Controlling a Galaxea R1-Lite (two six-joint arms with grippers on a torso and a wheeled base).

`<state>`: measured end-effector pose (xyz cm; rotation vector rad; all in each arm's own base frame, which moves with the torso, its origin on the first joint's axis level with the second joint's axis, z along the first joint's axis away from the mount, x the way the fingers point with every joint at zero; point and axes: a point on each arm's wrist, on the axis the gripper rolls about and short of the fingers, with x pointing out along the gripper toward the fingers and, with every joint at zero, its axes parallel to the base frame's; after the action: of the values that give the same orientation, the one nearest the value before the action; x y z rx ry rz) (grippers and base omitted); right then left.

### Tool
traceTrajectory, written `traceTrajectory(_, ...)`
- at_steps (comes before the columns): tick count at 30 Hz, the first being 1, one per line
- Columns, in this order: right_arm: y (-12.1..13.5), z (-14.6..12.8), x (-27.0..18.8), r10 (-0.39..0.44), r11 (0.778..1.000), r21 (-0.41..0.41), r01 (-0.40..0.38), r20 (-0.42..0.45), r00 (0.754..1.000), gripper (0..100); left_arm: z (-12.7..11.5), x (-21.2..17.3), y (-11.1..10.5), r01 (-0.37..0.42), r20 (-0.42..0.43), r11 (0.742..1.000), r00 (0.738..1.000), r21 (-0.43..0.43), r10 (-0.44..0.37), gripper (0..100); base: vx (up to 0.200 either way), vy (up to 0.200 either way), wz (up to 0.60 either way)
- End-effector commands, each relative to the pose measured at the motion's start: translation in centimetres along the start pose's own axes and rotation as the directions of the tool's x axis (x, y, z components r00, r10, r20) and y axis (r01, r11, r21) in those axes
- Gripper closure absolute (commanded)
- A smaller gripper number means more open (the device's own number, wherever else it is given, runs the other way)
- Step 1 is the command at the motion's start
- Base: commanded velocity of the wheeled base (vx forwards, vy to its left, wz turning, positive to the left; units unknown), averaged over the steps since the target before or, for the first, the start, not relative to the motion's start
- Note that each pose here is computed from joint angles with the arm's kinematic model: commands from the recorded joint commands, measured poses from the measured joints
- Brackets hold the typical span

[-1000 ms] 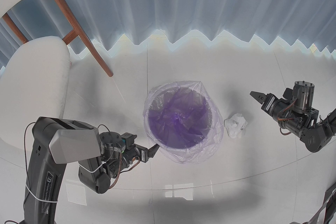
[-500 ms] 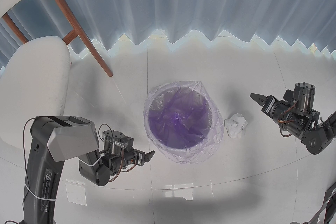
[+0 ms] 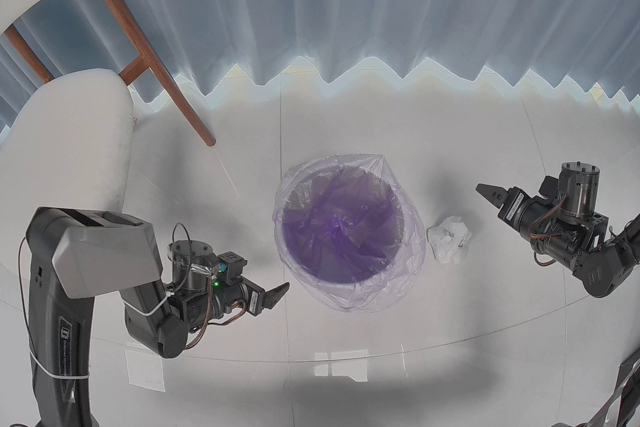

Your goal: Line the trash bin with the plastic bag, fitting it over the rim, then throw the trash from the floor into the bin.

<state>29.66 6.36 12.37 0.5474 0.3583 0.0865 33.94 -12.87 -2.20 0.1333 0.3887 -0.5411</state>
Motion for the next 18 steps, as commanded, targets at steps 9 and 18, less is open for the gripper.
traceTrajectory(9,-0.2,-0.6,0.1,-0.004,1.0,-0.004,0.003,-0.017,1.0,0,1.8,0.1,1.2,0.117,0.146,0.964,0.977,0.241,-0.155,0,0.0,0.0,0.0)
traceTrajectory(18,-0.1,-0.5,-0.1,-0.002,1.0,-0.004,0.002,-0.012,1.0,0,1.7,2.5,2.0,0.118,0.19,0.958,0.967,0.262,-0.171,0,0.0,0.0,0.0)
